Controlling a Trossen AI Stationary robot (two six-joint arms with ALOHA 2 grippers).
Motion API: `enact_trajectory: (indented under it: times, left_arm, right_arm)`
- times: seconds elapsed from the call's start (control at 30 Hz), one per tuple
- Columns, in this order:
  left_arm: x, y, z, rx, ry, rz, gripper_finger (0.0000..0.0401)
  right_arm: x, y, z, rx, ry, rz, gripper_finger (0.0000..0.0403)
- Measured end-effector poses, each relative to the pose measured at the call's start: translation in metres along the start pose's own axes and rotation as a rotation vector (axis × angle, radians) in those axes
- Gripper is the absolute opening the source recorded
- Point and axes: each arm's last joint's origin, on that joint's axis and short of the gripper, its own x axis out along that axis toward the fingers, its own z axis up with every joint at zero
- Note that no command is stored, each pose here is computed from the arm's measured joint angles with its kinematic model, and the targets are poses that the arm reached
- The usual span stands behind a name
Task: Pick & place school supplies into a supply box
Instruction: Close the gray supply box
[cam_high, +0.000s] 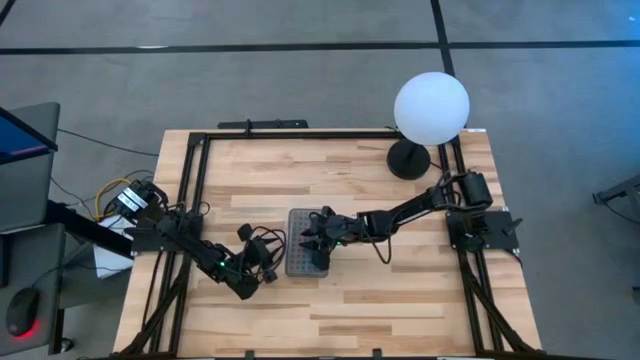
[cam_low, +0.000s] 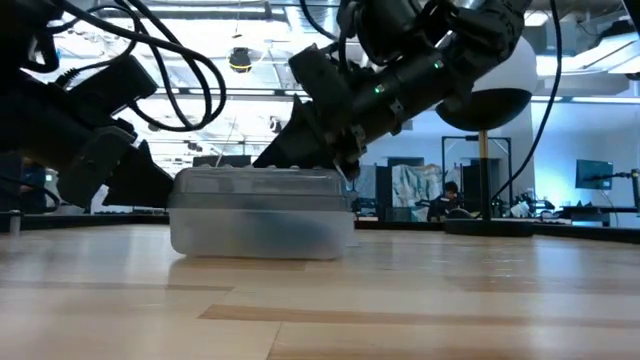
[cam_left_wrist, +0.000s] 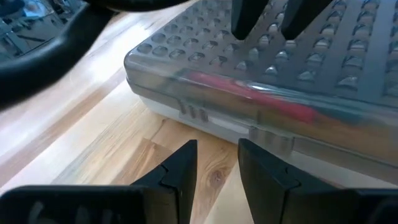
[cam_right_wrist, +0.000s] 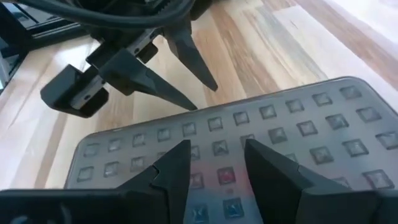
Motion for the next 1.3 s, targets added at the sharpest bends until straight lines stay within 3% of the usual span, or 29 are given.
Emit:
enact_trajectory:
  times: [0.3, 0.67, 0.97, 1.3]
  left_arm:
    - [-0.004, -0.002, -0.001, 0.008, -0.004, -0.015, 0.0112]
    - [-0.004, -0.003, -0.001, -0.011, -0.003, -0.029, 0.0112]
    - [0.004, -0.008, -0.004, 0.010, -0.003, -0.043, 0.0112]
    - [0.017, -0.005, -0.001, 0.033, 0.008, -0.035, 0.0112]
  right_arm:
    - [-0.002, 0.011, 0.006, -0.127, -0.090, 0.043, 0.0127]
    - [-0.022, 0.030, 0.018, -0.172, -0.111, 0.063, 0.0124]
    - [-0.070, 0.061, 0.023, -0.252, -0.028, -0.096, 0.0124]
    - [-0.120, 0.094, 0.009, -0.311, 0.021, -0.276, 0.0124]
